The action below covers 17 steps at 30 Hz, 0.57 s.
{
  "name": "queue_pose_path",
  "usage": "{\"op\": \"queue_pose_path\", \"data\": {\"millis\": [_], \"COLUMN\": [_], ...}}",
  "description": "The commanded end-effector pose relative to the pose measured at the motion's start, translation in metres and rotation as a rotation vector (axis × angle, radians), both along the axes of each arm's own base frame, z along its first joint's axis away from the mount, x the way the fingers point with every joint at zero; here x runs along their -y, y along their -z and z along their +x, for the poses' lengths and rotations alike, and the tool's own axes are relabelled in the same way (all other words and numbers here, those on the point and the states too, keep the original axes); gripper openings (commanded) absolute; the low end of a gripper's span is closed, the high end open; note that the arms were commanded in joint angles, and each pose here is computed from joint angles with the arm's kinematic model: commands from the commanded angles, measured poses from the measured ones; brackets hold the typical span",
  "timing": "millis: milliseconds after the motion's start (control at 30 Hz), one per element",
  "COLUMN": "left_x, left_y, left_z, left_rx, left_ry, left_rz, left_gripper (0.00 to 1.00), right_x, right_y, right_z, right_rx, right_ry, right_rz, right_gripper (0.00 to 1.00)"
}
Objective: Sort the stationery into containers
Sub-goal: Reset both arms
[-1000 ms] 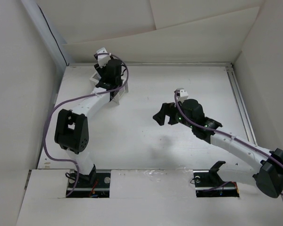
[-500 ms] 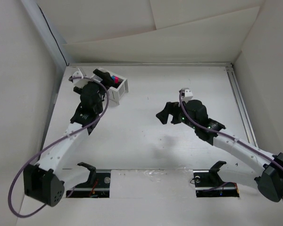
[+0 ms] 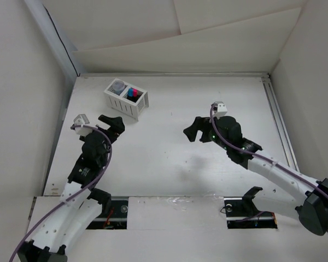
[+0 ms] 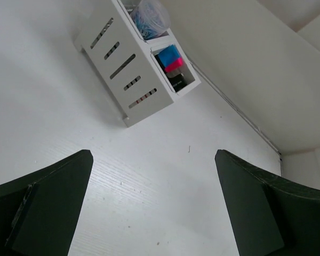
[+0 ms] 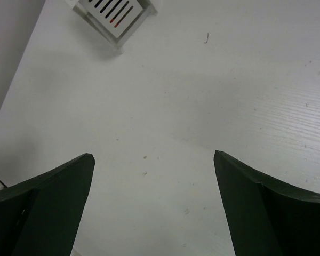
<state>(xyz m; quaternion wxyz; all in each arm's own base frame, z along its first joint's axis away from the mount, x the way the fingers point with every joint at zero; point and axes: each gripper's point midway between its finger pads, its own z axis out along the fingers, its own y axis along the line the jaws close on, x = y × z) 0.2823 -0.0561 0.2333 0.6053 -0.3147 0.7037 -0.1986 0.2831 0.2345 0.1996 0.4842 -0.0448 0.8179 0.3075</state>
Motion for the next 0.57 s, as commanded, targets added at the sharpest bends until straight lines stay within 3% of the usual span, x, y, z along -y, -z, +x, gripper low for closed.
{"op": "queue_pose_path", "data": {"millis": [0, 267, 533], "left_x": [0.004, 0.006, 0.015], "left_y": [0.006, 0.009, -0.008], "left_z": [-0.012, -0.019, -0.026], "left_rx": [-0.015, -0.02, 0.101], "left_ry": [0.031, 0.052, 0.135], "left_rz": [-0.04, -0.054, -0.059], "left_gripper": [1.0, 1.0, 1.0], "right_x": [0.01, 0.014, 0.001], "right_y": [-0.003, 0.005, 0.011], "right_z": [0.01, 0.018, 0.023], "right_rx": [0.043, 0.061, 0.023], "right_ry": [0.077, 0.122, 0.105], "right_rz": [0.015, 0.022, 0.022], "right_gripper": [1.0, 1.0, 1.0]}}
